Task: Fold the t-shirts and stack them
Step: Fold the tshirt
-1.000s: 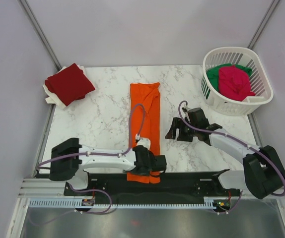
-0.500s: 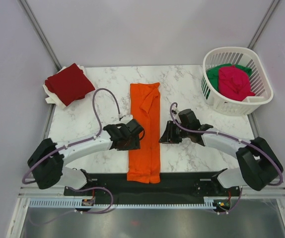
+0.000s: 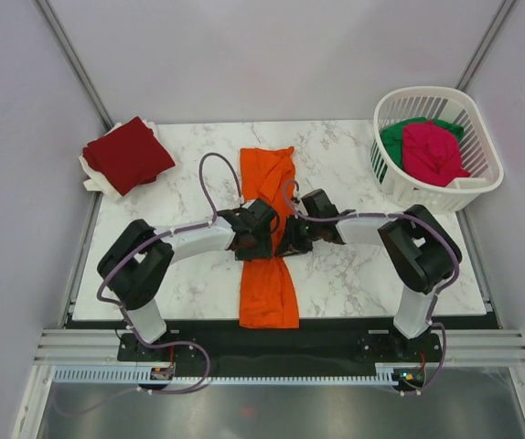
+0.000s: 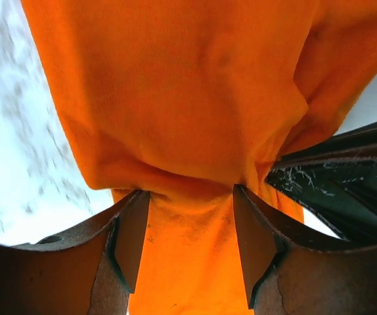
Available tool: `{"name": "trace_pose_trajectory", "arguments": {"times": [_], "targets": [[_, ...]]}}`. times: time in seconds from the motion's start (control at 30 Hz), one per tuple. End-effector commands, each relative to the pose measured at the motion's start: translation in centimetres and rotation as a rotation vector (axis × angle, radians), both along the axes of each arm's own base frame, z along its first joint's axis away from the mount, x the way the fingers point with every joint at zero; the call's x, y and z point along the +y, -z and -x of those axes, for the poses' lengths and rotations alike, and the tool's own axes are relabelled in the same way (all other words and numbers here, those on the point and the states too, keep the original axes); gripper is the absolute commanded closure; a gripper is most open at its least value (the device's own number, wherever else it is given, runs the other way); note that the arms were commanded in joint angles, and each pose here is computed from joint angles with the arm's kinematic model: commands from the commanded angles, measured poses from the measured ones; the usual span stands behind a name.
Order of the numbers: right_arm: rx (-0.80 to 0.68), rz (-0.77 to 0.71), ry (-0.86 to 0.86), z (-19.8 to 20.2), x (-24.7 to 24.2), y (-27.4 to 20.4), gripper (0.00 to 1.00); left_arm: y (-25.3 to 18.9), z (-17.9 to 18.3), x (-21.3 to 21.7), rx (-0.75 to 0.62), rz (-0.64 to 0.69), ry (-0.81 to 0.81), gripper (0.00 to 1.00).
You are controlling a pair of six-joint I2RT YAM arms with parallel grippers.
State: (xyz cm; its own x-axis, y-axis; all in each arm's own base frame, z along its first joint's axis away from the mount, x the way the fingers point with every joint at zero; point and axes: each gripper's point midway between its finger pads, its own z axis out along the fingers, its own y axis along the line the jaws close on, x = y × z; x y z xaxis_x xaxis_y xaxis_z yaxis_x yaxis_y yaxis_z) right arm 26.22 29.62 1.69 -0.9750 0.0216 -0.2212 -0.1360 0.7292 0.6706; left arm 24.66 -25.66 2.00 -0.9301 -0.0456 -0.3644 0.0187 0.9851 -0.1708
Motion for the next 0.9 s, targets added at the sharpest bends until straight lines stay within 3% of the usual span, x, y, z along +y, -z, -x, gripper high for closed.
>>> {"name": "trace_pose_trajectory", "arguments": {"times": [0.0,0.13,0.33,0.43,0.67,0.77,0.87], "targets": [[-0.034,0.118,0.086,-4.3,-2.7,2.2,0.75,0.9,-3.3,0.1,-0.026,0.002,0.030,0.39],[-0.084,0.146,0.136,-9.4,-3.4,1.0,0.77,0.0,-6.6,0.0,-0.053,0.019,0.039,0.39],[-0.085,0.153,0.177,-11.1,-4.6,-0.2,0.76,-1.2,-9.3,0.2,-0.080,0.017,0.045,0.39],[-0.102,0.159,0.181,-9.8,-5.2,-1.7,0.71,-2.3,-9.7,0.6,-0.101,-0.002,0.063,0.35],[-0.183,0.133,0.143,-4.5,-5.2,-7.1,0.49,-8.5,-9.1,2.3,-0.202,-0.013,0.063,0.23],[-0.211,0.124,0.125,-2.3,-5.2,-8.6,0.47,-10.4,-7.1,3.4,-0.204,-0.005,0.049,0.23],[-0.210,0.131,0.121,-0.1,-6.4,-8.4,0.46,-9.6,-3.3,4.3,-0.133,0.041,0.037,0.23]]}}
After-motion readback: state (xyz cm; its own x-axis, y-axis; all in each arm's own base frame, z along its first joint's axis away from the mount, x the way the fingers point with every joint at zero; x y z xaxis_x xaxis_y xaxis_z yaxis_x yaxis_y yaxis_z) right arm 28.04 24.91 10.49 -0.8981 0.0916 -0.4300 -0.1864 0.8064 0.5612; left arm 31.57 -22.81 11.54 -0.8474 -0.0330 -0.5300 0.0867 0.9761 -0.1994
